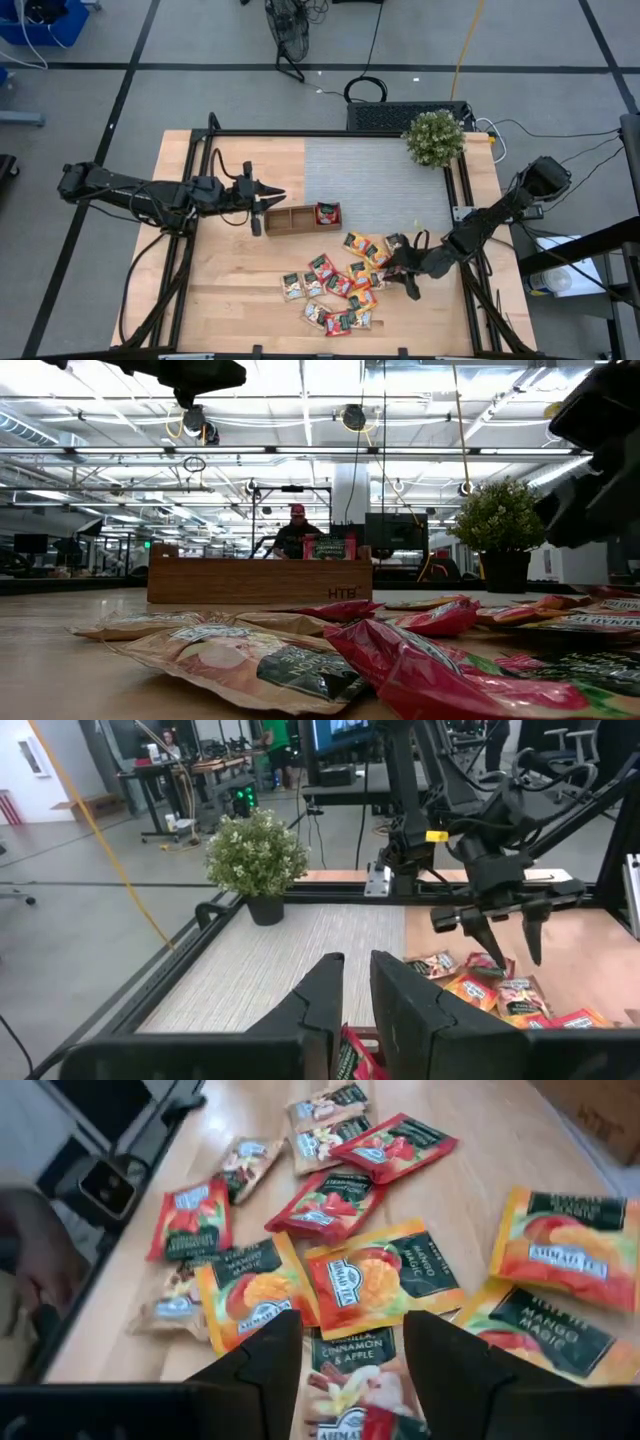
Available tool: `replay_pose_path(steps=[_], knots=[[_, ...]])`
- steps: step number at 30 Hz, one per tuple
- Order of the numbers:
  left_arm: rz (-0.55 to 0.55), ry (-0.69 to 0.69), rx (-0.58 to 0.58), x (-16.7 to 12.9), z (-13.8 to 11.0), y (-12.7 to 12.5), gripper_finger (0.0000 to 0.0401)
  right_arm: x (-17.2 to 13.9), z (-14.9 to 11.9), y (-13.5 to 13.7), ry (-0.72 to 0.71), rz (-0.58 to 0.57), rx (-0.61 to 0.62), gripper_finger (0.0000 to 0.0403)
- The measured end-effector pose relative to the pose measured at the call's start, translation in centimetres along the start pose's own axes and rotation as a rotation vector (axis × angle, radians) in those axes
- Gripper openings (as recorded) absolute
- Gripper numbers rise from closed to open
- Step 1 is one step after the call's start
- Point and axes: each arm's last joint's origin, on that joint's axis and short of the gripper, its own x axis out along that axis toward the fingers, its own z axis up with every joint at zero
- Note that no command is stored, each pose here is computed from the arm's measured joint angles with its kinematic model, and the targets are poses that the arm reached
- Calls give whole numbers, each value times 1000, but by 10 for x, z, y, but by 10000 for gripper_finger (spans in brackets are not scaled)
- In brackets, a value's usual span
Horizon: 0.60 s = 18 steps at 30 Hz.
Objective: Pick & Place Tea
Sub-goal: Put the red tea bag into the right section of the wooden organizer
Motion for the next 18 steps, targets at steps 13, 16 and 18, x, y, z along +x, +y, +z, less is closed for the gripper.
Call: replay_pose_path(steps=[13,16,18], knots=[[0,0,0,0,0,0,63,-6,62,55,600,-304,-528,160],[0,-3,-1,0,0,0,63,2,44,50,771,-306,-599,160],[0,-3,-1,0,0,0,63,8,33,46,859,-306,-634,160]])
